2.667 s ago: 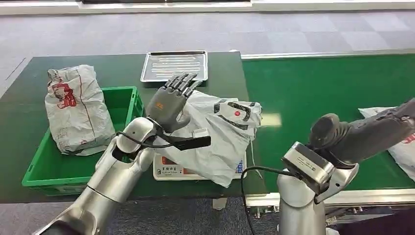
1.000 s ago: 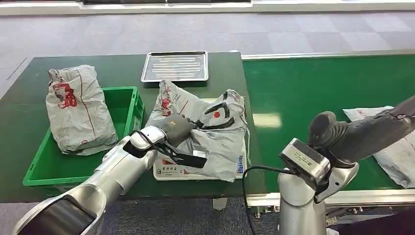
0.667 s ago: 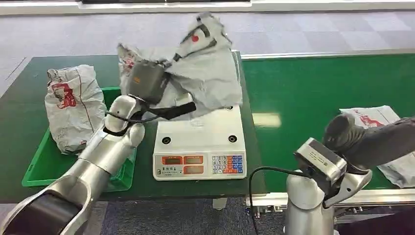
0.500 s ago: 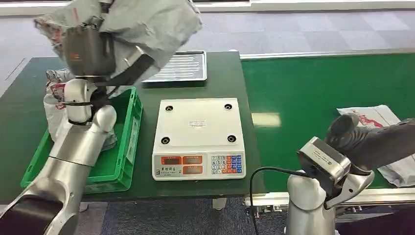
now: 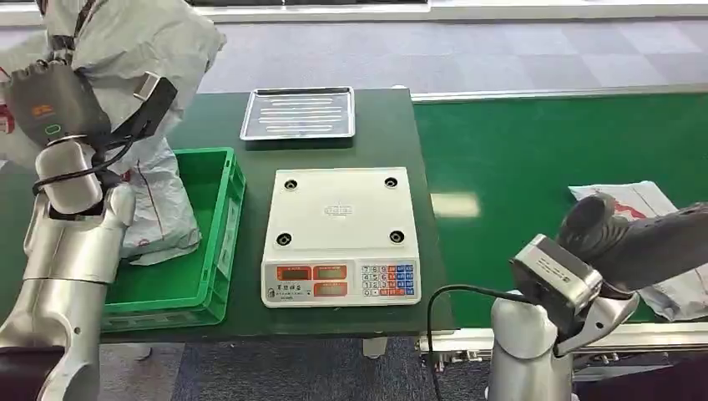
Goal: Moved the parcel from conveyor to table for the left to box.
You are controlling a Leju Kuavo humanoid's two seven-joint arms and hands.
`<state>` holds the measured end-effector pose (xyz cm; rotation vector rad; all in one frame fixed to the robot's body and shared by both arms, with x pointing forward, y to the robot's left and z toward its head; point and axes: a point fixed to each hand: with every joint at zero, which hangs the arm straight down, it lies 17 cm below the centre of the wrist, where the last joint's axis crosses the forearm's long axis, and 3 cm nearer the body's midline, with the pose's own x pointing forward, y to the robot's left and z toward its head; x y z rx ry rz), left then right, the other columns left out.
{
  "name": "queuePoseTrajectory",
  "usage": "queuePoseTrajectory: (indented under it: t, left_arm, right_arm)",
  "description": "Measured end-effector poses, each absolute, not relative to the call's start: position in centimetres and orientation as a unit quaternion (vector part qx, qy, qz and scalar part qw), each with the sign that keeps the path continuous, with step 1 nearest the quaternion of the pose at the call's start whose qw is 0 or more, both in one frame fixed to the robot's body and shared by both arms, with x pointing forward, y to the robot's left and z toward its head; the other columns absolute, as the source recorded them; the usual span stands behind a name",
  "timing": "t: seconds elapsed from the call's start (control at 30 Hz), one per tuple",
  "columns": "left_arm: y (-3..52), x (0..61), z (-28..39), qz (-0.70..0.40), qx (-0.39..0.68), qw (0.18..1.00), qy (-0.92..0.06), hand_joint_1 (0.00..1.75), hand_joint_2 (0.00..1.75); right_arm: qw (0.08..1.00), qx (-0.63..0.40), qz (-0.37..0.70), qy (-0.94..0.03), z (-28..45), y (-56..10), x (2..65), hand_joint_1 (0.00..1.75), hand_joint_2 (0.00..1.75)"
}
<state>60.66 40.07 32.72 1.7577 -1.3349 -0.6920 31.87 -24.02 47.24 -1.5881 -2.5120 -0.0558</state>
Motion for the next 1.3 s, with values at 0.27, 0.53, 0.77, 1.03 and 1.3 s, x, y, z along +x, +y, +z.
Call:
queuePoseTrajectory:
  t: [0.27,0.53,0.77,1.03,1.3]
  left_arm:
    - [42.3,60.7,24.6,-0.311,0.682,0.462,-0.473,0.0,0.0]
    - [42.5,60.5,23.9,-0.308,0.683,0.465,-0.472,0.0,0.0]
    - [42.0,60.3,24.5,-0.298,0.682,0.451,-0.492,0.0,0.0]
    - [34.6,49.6,40.7,0.106,0.273,0.266,-0.918,0.0,0.0]
    - [29.2,36.5,44.0,0.185,-0.048,0.161,-0.968,0.0,1.75]
  right_arm:
    - [0.076,-0.53,-0.016,-0.845,47.3,-23.8,31.7,0.0,0.0]
    - [0.074,-0.53,-0.014,-0.845,47.3,-23.6,31.6,0.0,0.0]
    - [0.076,-0.53,-0.015,-0.844,47.3,-23.7,31.7,0.0,0.0]
    - [0.078,-0.511,-0.014,-0.856,46.6,-23.4,32.3,0.0,0.0]
    - [0.104,-0.475,-0.014,-0.874,44.8,-23.0,33.9,0.0,0.0]
